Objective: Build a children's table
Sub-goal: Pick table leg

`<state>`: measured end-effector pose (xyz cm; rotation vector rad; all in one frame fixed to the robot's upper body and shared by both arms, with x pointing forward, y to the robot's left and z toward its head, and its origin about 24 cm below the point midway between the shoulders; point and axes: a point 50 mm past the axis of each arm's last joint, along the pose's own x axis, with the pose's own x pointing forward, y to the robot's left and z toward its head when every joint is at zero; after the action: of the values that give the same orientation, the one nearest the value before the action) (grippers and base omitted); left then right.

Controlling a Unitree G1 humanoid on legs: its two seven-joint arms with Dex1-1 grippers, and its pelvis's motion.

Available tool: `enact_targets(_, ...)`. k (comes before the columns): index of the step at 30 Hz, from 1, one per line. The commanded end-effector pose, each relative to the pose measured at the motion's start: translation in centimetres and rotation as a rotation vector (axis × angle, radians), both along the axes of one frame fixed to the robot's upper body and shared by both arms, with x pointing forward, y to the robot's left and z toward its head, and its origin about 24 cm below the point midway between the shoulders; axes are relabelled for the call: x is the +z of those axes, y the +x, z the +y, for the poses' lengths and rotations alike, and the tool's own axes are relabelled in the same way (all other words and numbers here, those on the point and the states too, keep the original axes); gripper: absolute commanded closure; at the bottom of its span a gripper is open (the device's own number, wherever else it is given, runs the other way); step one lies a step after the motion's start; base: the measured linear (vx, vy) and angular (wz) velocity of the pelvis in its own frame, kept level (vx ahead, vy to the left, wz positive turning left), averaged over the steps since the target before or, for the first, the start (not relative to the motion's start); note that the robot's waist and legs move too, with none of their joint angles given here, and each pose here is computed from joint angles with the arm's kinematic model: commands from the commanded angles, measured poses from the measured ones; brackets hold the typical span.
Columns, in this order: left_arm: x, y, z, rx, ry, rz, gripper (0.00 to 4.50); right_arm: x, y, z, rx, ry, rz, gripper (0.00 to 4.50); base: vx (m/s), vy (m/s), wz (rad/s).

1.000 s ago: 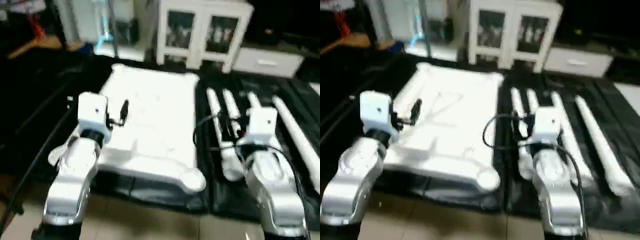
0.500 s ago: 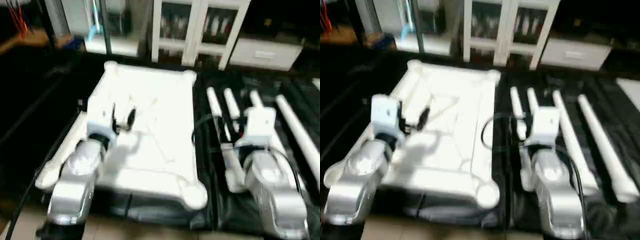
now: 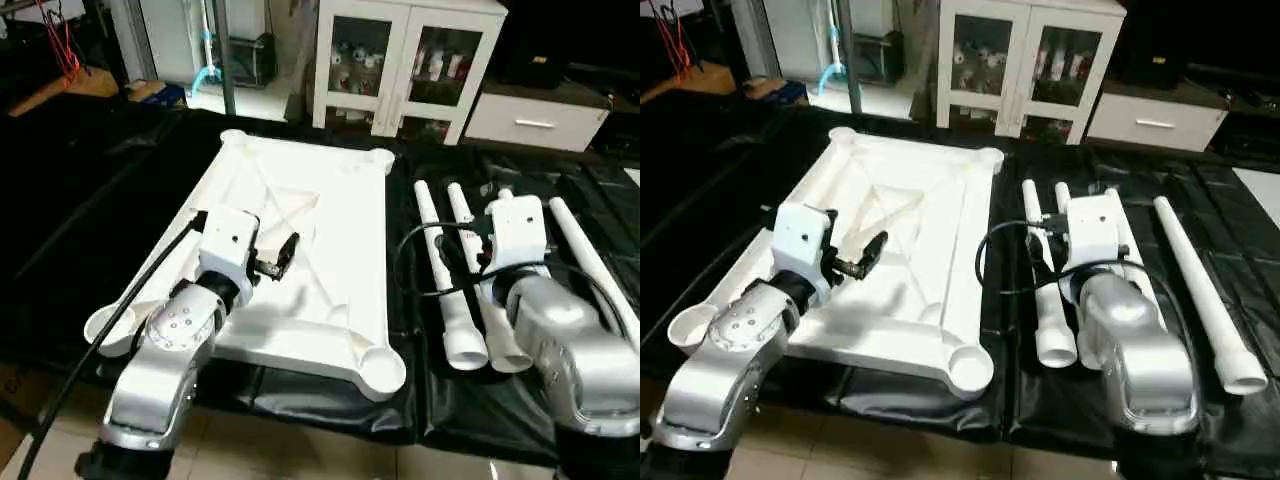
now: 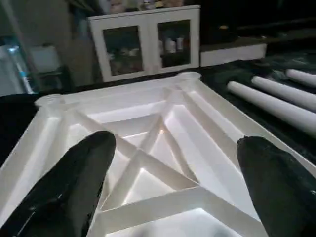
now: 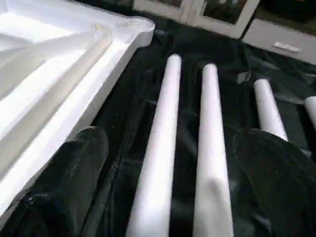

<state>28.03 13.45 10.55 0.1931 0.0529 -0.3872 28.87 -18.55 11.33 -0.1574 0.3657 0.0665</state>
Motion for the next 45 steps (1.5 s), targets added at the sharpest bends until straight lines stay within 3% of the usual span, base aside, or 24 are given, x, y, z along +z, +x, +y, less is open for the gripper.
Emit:
enact_targets(1,0.7,0.3,-0.1,0.0,0.011,-0.015,0.11,-0.4,0.3,-0.2,0.003,0.006,0.071,0.0,0.0,0.0,0.0)
enact_targets(3,0.7,0.4,0.0,0.004,0.009,-0.013,0.11,-0.5,0.4,-0.3,-0.001,0.004,0.091,0.0,0.0,0.0,0.0)
enact_targets(4,0.8,0.3,-0.1,-0.014,0.005,-0.007,0.11,-1.0,0.7,-0.6,-0.004,0.012,0.157,0.0,0.0,0.0,0.0)
enact_targets(9,1.3,-0.4,-1.2,-0.142,0.004,0.002,0.11,-1.8,1.0,-1.3,-0.021,0.032,0.28,0.0,0.0,0.0,0.0)
enact_targets(13,2.0,-2.3,-3.1,-0.399,0.029,0.026,0.11,-2.8,1.1,-2.0,-0.035,0.056,0.402,0.0,0.0,0.0,0.0)
enact_targets(22,1.6,-2.7,-3.4,-0.444,0.077,0.062,0.11,-4.5,1.2,-1.9,-0.044,0.113,0.49,0.0,0.0,0.0,0.0)
enact_targets(25,1.7,-2.7,-3.3,-0.441,0.084,0.064,0.11,-5.1,1.5,-1.9,-0.044,0.185,0.527,0.0,0.0,0.0,0.0)
enact_targets(34,1.7,-2.7,-3.3,-0.443,0.086,0.065,0.11,-5.2,1.6,-1.9,-0.044,0.185,0.534,0.0,0.0,0.0,0.0)
enact_targets(45,2.1,-2.6,-3.0,-0.413,0.105,0.051,0.0,-6.3,2.0,-1.6,0.009,0.258,0.581,1.07,0.0,0.0,0.0)
